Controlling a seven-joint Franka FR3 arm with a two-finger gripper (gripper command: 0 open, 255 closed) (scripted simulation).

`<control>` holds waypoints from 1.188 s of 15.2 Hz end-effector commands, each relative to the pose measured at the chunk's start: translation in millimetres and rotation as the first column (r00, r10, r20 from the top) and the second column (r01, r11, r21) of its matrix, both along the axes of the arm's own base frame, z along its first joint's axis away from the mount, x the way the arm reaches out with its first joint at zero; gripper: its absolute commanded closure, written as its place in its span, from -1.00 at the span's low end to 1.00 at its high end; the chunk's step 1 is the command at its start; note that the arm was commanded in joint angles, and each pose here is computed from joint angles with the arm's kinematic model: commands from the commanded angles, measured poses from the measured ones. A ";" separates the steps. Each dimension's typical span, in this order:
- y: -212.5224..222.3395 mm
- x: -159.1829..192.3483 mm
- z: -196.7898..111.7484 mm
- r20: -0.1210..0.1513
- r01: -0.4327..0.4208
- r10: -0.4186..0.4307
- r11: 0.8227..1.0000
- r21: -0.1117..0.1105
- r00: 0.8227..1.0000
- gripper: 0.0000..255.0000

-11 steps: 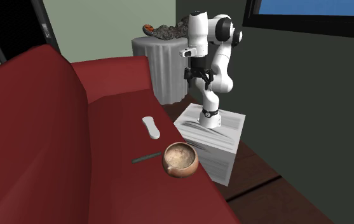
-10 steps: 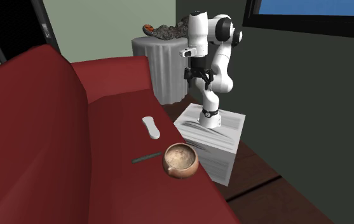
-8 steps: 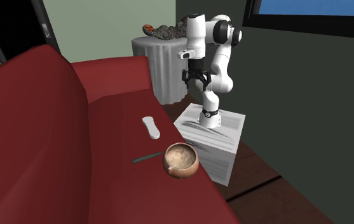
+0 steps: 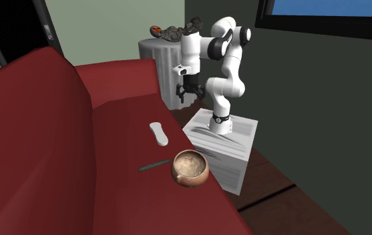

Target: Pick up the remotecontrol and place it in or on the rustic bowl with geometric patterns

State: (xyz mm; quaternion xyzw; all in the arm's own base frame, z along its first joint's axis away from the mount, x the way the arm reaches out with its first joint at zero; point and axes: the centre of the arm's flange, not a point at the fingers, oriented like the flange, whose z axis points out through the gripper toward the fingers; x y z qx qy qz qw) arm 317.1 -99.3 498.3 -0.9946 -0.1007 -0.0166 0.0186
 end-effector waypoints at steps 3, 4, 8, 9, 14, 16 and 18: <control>-38.7 16.4 -35.6 0.005 -0.152 0.152 0.988 -0.028 0.988 -1.00; -47.3 21.3 -43.4 0.005 -0.188 0.188 0.982 -0.035 0.982 -1.00; -80.2 44.0 -73.8 0.005 -0.329 0.330 0.942 -0.061 0.944 -1.00; -88.0 50.4 -81.2 0.004 -0.363 0.364 0.929 -0.068 0.931 -1.00; -123.8 86.8 -117.5 -0.003 -0.525 0.528 0.845 -0.101 0.849 -1.00; -133.8 99.4 -128.5 -0.007 -0.572 0.575 0.813 -0.110 0.818 -1.00; -134.2 100.1 -139.0 -0.007 -0.572 0.575 0.813 -0.110 0.818 -1.00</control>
